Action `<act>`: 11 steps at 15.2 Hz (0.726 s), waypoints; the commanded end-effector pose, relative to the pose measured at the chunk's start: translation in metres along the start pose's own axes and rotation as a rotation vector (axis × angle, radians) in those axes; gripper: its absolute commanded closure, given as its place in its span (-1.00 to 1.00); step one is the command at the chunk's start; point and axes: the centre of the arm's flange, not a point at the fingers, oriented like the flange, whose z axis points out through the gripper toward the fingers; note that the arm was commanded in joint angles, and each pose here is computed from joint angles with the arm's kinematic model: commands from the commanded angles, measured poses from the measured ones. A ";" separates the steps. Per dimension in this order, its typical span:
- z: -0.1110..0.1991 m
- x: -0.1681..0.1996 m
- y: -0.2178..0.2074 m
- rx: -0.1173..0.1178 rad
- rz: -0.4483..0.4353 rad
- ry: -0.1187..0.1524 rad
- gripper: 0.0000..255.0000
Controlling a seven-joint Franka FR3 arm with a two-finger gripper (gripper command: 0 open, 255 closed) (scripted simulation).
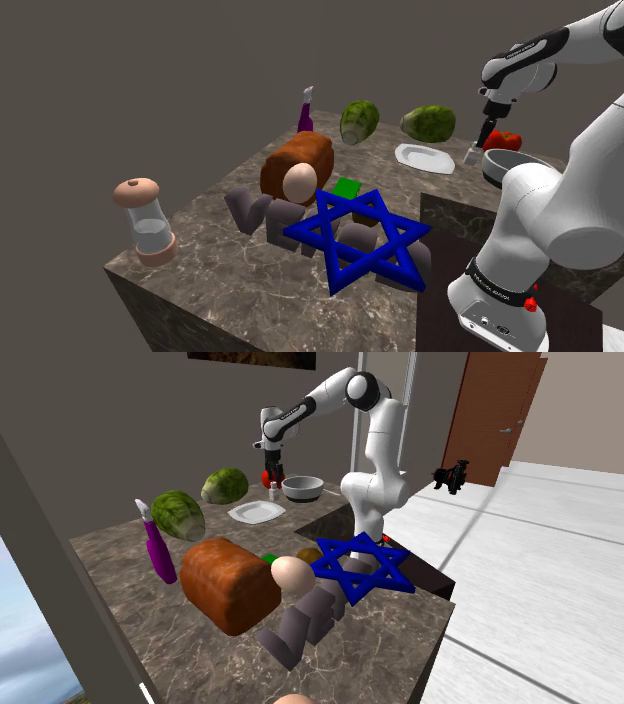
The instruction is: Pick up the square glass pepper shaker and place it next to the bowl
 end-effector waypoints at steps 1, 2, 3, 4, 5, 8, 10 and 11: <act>-0.013 0.000 0.000 0.000 0.000 0.000 -1.00; -0.026 0.000 0.000 0.000 0.000 0.000 -1.00; -0.040 0.000 0.000 0.000 0.000 0.000 -1.00; -0.050 0.000 0.000 0.000 0.000 0.000 -1.00; -0.050 0.000 0.000 0.000 0.000 0.000 -1.00; -0.050 0.000 0.000 0.000 0.000 0.000 -1.00; -0.050 0.000 0.000 0.000 0.000 0.000 -1.00; -0.050 0.000 0.000 0.000 0.000 0.000 -1.00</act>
